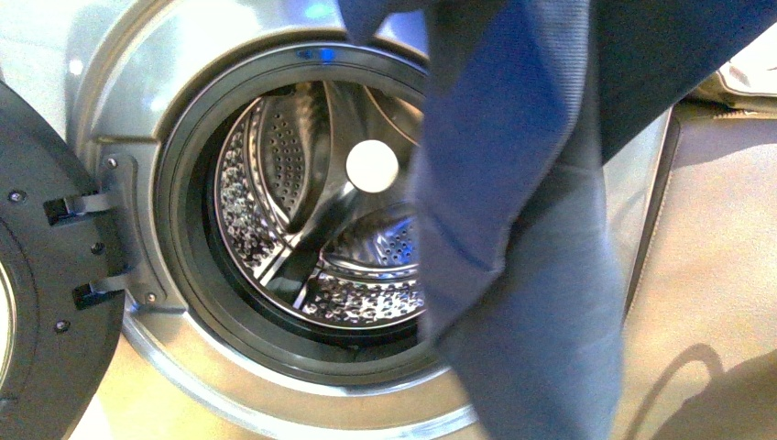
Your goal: Put clothes into washing machine
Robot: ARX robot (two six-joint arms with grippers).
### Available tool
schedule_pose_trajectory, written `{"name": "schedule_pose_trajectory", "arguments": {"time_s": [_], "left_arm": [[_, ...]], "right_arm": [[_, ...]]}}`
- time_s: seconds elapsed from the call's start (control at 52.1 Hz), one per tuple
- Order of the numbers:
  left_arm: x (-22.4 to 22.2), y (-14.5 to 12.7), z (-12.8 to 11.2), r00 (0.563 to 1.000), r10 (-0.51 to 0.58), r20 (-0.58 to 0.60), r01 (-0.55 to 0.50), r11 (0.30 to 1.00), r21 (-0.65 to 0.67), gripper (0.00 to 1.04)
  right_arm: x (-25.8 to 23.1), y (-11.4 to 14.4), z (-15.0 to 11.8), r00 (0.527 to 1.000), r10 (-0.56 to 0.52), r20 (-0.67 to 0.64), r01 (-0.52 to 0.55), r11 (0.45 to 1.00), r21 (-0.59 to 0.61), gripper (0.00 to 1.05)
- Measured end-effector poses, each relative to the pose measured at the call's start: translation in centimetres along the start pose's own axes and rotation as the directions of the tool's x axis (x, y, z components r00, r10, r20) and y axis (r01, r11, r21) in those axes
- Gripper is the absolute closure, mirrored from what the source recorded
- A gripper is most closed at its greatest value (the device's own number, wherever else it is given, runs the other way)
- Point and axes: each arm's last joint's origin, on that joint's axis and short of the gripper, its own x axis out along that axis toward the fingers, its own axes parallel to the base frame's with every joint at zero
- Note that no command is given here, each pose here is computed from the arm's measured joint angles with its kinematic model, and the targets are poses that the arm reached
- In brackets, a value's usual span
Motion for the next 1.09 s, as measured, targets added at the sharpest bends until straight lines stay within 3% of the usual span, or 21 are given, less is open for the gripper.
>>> {"name": "schedule_pose_trajectory", "arguments": {"time_s": [0.058, 0.211, 0.595, 0.94, 1.094], "left_arm": [[-0.1, -0.7, 0.6, 0.993, -0.113, 0.040, 0.112, 0.993, 0.027, 0.06], [-0.7, -1.0, 1.1, 0.974, -0.214, 0.076, 0.212, 0.977, 0.030, 0.06], [1.4, 1.0, -1.1, 0.992, -0.117, -0.057, 0.111, 0.989, -0.100, 0.06], [4.7, 1.1, -1.7, 0.973, -0.222, -0.062, 0.218, 0.974, -0.059, 0.06], [6.5, 1.1, -1.8, 0.980, -0.194, -0.050, 0.191, 0.980, -0.056, 0.06]], "right_arm": [[0.0, 0.0, 0.0, 1.000, 0.000, 0.000, 0.000, 1.000, 0.000, 0.92], [0.0, 0.0, 0.0, 1.000, 0.000, 0.000, 0.000, 1.000, 0.000, 0.92], [0.0, 0.0, 0.0, 1.000, 0.000, 0.000, 0.000, 1.000, 0.000, 0.92], [0.0, 0.0, 0.0, 1.000, -0.002, 0.000, 0.002, 1.000, 0.000, 0.92], [0.0, 0.0, 0.0, 1.000, -0.002, 0.000, 0.002, 1.000, 0.000, 0.92]]}}
